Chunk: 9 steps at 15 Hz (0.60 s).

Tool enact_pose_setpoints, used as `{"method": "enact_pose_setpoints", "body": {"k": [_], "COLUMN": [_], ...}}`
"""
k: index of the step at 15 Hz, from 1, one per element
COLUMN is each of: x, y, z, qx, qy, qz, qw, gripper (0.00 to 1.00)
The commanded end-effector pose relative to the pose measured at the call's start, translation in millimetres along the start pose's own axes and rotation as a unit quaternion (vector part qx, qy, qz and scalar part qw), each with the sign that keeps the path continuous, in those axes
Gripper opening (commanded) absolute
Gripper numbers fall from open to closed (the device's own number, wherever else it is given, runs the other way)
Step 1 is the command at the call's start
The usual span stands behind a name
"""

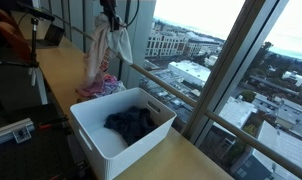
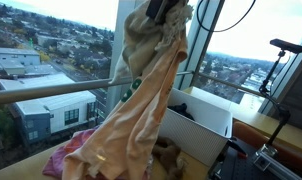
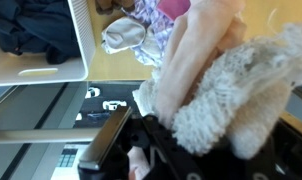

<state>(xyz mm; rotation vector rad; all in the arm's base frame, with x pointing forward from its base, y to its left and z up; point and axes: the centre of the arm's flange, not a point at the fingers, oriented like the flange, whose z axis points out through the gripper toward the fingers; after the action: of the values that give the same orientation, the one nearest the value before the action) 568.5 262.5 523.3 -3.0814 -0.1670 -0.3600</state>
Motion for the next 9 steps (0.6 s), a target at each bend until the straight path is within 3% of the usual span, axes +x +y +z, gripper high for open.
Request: {"method": "enact_pose_setpoints", "body": {"k": [1,6,9], "x": [33.8,58.8,60.1], "y": [42.7,141.0,203.1], "z": [-82.5,-176.0,-206.3], "qx": [-0.015,-0.023,-0.031], "qy": [0.046,0.109,0.136], "qz": [0.019,0.078,0.12], "qw": [0.9987,0.9907,0.9829], "gripper": [0.0,0.0,0.0]}}
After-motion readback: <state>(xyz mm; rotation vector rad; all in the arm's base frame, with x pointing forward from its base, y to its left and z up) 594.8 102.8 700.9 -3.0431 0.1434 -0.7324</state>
